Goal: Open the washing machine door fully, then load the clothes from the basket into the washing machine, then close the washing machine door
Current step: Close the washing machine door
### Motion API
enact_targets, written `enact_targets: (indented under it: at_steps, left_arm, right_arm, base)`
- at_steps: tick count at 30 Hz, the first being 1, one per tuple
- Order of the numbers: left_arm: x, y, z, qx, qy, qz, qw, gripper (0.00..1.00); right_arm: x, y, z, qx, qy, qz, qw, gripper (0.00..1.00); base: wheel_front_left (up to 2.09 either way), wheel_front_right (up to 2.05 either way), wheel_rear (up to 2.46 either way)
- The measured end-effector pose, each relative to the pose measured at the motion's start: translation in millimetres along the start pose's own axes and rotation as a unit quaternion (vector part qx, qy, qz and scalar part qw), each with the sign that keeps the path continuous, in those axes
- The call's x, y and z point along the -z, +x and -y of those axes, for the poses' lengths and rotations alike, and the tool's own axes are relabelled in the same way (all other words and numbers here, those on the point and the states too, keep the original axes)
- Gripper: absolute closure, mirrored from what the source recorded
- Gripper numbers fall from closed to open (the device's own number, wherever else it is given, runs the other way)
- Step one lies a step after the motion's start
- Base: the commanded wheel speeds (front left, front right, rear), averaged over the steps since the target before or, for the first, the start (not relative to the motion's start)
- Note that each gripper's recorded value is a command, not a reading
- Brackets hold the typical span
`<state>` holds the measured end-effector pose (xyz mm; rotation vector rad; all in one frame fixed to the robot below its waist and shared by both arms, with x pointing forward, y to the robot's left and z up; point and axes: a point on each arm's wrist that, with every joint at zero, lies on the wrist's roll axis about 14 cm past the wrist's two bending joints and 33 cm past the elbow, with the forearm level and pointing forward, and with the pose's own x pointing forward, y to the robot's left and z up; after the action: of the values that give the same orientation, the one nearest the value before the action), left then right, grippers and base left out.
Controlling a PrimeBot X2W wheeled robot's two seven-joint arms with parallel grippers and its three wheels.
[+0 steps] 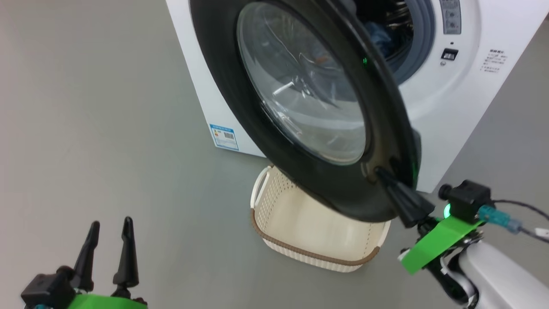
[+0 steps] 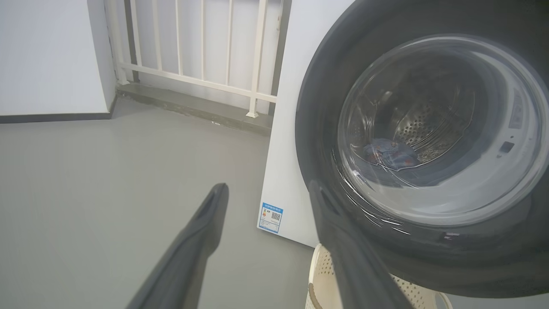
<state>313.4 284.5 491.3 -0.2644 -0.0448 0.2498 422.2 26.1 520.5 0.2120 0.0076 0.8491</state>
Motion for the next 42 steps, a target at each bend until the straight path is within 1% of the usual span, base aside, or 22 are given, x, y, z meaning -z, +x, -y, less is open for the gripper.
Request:
enact_targets:
  at_steps: [8,20,34,42]
  left_arm:
    - [7.9,27.3,9.9,0.013,0.008,-0.013,1.000,0.00]
    - [25.1,62.1,21.8,0.029,0.015,-0.032,0.999,0.00]
    - [53.3,83.6,16.4,0.015,0.021,-0.062,0.998,0.00]
    - [61.2,89.6,11.2,0.006,0.027,-0.069,0.997,0.00]
  right_arm:
    - [-7.6,13.7,59.9,0.055,-0.007,0.016,0.998,1.00]
    - [-17.9,35.0,131.7,0.091,-0.046,0.027,0.994,1.00]
    - [-25.7,67.2,191.9,0.113,-0.072,0.051,0.990,1.00]
    - [-28.7,80.8,215.2,0.120,-0.082,0.058,0.988,1.00]
  base:
    - [0.00,0.00,0.00]
    - [0.00,0.00,0.00]
    - [0.00,0.00,0.00]
    - [0.00,0.00,0.00]
